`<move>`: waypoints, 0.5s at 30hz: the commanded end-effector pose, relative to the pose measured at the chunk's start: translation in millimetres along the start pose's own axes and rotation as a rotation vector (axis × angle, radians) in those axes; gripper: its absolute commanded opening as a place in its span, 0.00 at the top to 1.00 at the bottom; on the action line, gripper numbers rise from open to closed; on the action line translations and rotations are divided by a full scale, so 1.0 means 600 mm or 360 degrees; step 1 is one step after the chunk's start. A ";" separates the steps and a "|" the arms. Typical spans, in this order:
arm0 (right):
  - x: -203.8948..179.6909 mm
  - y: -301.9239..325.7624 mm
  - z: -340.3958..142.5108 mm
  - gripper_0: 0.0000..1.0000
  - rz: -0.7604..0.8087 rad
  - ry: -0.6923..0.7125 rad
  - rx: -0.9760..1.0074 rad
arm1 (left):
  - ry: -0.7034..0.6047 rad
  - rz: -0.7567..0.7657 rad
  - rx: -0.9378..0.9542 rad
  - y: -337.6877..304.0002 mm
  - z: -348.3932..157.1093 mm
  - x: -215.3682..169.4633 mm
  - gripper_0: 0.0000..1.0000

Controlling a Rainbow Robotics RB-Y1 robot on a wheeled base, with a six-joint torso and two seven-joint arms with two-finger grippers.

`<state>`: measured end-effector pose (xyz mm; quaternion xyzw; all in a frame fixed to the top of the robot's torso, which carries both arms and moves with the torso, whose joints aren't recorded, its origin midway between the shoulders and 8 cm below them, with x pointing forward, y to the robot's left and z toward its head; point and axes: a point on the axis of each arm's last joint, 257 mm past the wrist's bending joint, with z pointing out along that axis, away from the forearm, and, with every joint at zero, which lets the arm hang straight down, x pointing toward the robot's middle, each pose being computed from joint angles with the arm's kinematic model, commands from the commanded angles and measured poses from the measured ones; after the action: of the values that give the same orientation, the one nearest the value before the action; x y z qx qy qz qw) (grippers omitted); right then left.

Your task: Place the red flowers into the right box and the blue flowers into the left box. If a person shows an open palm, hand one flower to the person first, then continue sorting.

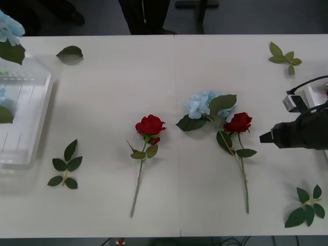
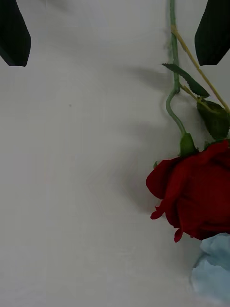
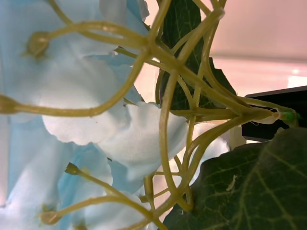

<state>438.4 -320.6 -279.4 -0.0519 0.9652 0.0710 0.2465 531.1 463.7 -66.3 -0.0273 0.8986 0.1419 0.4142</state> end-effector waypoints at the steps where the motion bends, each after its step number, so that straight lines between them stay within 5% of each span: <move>1: 0.013 0.007 0.015 0.00 0.0020 -0.0010 0.0076 | -0.0058 0.0122 -0.0064 0.087 0.017 -0.017 1.00; 15: 0.053 0.061 0.060 0.00 -0.0012 -0.0001 0.0268 | -0.0051 0.0090 -0.0052 0.143 0.204 0.175 1.00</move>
<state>413.2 -291.0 -334.7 -0.0419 0.9733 -0.0110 0.2256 538.1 581.8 -196.9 -0.0098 0.8939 0.1622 0.4178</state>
